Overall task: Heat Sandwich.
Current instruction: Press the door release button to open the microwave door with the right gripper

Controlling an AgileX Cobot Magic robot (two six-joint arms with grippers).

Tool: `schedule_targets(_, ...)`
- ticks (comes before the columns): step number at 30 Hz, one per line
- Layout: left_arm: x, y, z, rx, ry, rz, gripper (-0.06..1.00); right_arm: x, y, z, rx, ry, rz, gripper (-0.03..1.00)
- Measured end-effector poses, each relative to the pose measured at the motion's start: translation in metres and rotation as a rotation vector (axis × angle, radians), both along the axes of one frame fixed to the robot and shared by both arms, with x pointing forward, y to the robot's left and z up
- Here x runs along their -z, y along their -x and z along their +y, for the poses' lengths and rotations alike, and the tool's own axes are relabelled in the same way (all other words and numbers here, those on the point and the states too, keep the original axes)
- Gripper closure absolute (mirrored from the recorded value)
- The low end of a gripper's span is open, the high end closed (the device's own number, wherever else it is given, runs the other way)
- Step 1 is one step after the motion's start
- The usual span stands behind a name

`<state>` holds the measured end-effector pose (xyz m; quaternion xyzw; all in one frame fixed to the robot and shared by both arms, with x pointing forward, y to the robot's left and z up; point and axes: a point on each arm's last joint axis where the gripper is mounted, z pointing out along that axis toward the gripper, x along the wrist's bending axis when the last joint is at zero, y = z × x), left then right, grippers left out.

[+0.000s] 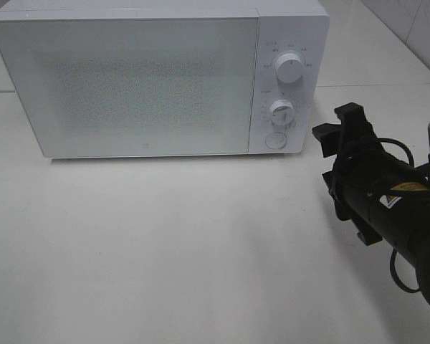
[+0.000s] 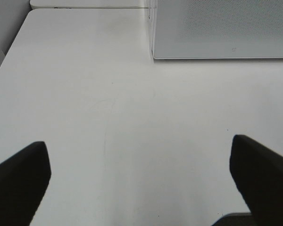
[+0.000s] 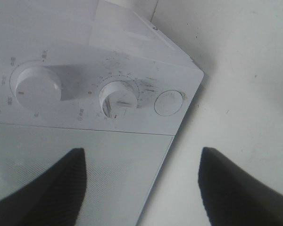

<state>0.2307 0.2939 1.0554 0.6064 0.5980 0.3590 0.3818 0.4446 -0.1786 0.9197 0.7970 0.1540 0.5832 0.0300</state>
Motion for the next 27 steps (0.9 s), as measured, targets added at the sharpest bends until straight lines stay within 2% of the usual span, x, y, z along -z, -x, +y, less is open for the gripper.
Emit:
schedule_targets(4,0.000,0.000,0.000,0.000,0.000,0.000,-0.03,0.000,0.000,0.000,0.033,-0.093,0.013,0.43)
schedule_targets(5,0.000,0.000,0.000,0.000,0.000,0.000,-0.03,0.000,0.000,0.000,0.052,-0.140,0.020,0.54)
schedule_targets(6,0.000,0.000,0.000,0.000,0.000,0.000,-0.03,0.000,0.000,0.000,0.060,-0.164,0.024,0.58)
schedule_targets(7,0.000,0.000,0.000,0.000,0.000,0.000,-0.03,0.000,0.000,0.000,0.060,-0.164,0.024,0.58)
schedule_targets(8,0.000,0.000,0.000,0.000,0.000,0.000,-0.03,0.000,0.000,0.000,0.066,-0.183,0.026,0.65)
schedule_targets(9,0.000,0.000,0.000,0.000,0.000,0.000,-0.03,0.000,0.000,0.000,0.073,-0.201,0.029,0.71)
schedule_targets(10,0.000,0.000,0.000,0.000,0.000,0.000,-0.03,0.000,0.000,0.000,0.078,-0.216,0.031,0.83)
schedule_targets(11,0.000,0.000,0.000,0.000,0.000,0.000,-0.03,0.000,0.000,0.000,0.080,-0.223,0.032,0.88)
schedule_targets(15,0.000,0.000,0.000,0.000,0.000,0.000,-0.03,0.000,0.000,0.000,0.082,-0.230,0.033,0.96)
schedule_targets(27,0.000,0.000,0.000,0.000,0.000,0.000,-0.03,0.011,-0.003,0.003,0.088,-0.207,0.063,0.96)
